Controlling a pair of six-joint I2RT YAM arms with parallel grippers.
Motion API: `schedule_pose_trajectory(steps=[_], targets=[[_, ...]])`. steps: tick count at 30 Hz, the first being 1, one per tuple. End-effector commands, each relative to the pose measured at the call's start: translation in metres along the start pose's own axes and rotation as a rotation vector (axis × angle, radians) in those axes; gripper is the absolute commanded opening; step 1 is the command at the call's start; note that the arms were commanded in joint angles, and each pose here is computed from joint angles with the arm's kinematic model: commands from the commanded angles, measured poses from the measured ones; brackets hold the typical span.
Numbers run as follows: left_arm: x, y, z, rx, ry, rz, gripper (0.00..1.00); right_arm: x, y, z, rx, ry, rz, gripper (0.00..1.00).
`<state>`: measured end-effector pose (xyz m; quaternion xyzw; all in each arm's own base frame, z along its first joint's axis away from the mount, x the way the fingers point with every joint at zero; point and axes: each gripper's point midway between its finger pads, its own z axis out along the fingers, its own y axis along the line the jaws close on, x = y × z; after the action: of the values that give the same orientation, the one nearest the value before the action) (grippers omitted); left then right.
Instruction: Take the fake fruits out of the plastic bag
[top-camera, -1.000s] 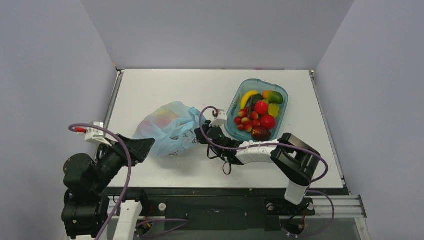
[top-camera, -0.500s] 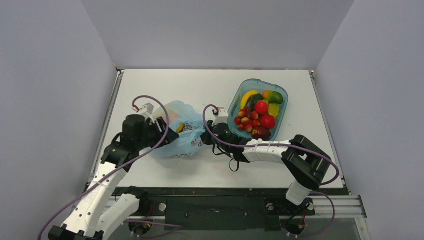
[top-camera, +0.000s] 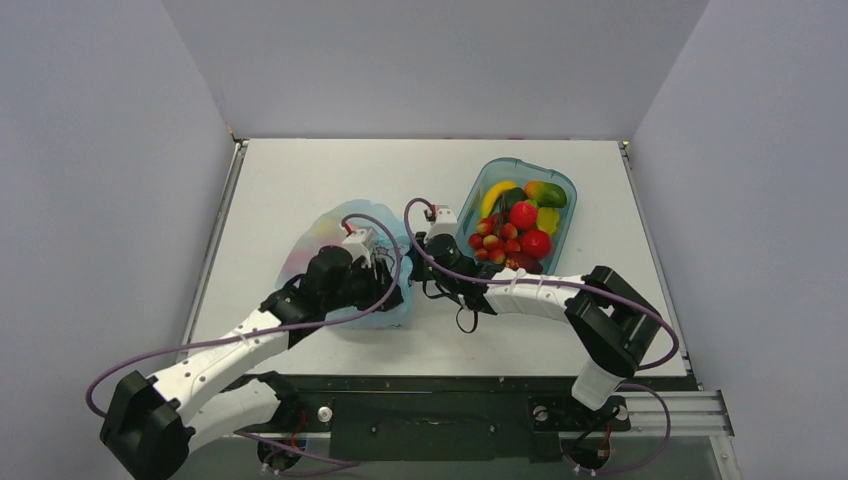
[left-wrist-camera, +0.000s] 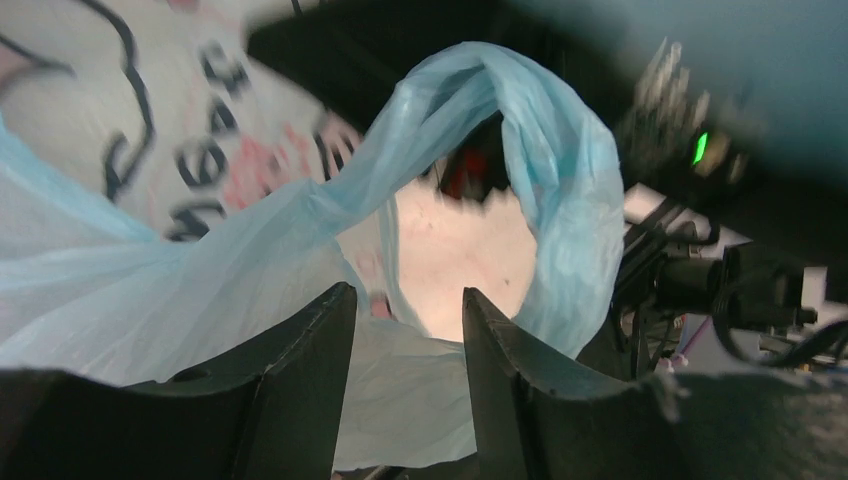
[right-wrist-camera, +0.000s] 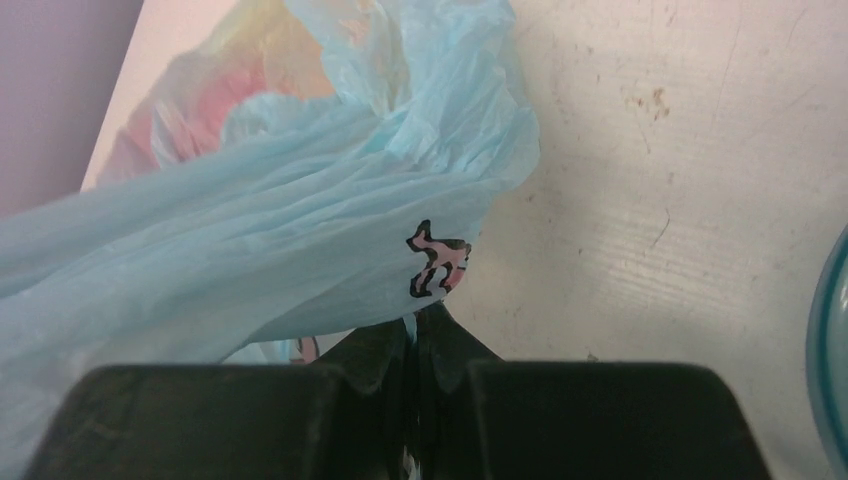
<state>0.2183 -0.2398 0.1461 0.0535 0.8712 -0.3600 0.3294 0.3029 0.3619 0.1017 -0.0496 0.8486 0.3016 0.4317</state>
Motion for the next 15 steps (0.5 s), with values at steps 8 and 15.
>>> schedule_pose_trajectory(steps=[8, 15], targets=[[0.042, 0.008, -0.035, 0.032, -0.191, -0.197, 0.4, -0.058, 0.023, 0.016, 0.023, 0.079, -0.009, 0.11], [0.041, 0.013, -0.034, 0.001, -0.191, -0.187, 0.4, -0.045, 0.02, -0.029, -0.007, 0.139, -0.04, 0.6]])
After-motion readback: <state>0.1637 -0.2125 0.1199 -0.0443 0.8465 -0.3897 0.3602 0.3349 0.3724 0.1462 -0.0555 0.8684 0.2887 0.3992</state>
